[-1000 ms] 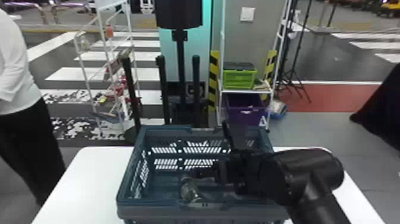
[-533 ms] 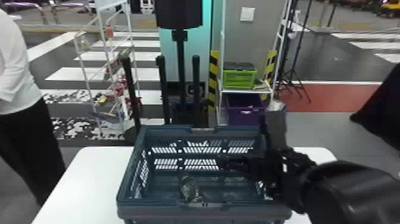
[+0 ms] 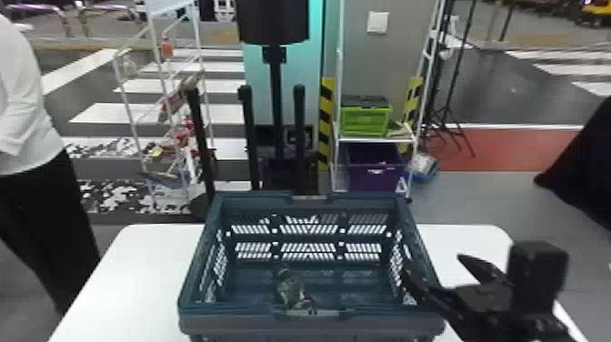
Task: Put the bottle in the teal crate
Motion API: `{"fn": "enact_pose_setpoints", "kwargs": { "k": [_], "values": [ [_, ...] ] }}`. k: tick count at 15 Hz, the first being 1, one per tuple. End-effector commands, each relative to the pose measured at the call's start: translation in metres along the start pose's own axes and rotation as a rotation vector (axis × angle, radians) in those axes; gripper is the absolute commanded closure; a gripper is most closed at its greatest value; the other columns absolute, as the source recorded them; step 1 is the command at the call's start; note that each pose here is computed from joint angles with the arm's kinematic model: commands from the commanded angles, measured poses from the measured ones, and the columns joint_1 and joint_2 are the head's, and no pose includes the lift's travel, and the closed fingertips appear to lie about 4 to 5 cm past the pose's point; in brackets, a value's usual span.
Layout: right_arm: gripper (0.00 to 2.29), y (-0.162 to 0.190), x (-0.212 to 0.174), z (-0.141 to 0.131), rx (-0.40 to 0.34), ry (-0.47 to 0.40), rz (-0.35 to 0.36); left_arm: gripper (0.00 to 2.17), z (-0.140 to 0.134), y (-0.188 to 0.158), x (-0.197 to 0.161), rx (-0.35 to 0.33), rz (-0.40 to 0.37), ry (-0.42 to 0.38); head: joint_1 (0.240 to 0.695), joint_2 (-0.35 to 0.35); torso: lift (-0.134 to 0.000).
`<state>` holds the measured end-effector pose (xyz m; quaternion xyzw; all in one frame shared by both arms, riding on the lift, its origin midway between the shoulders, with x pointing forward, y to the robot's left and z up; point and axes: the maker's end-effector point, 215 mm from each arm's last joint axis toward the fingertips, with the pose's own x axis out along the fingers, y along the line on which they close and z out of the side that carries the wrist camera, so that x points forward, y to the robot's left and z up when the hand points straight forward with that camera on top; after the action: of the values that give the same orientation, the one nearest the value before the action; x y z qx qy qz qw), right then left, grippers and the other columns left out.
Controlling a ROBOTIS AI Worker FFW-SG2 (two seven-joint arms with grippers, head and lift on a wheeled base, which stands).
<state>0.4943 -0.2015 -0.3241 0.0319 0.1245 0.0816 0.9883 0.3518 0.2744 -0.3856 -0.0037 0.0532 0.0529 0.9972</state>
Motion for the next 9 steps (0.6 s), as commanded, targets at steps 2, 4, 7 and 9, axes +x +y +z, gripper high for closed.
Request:
{"fn": "enact_pose_setpoints", "kwargs": {
  "k": [2, 4, 7, 9],
  "values": [
    [0.06, -0.019, -0.046, -0.007, 0.023, -0.122, -0.052, 0.13, 0.003, 0.0, 0.0, 0.0, -0.001, -0.005, 0.499, 0.0, 0.0],
    [0.06, -0.029, -0.075, -0.012, 0.023, -0.178, -0.085, 0.13, 0.006, -0.002, 0.0, -0.002, -0.007, -0.009, 0.499, 0.0, 0.0],
    [0.06, -0.028, -0.105, -0.03, 0.014, -0.21, -0.099, 0.13, 0.01, -0.006, 0.001, -0.006, -0.021, -0.014, 0.499, 0.0, 0.0],
    [0.05, -0.026, -0.12, -0.038, 0.024, -0.235, -0.102, 0.13, 0.014, -0.007, 0.001, -0.006, -0.022, -0.02, 0.499, 0.0, 0.0]
  ]
}}
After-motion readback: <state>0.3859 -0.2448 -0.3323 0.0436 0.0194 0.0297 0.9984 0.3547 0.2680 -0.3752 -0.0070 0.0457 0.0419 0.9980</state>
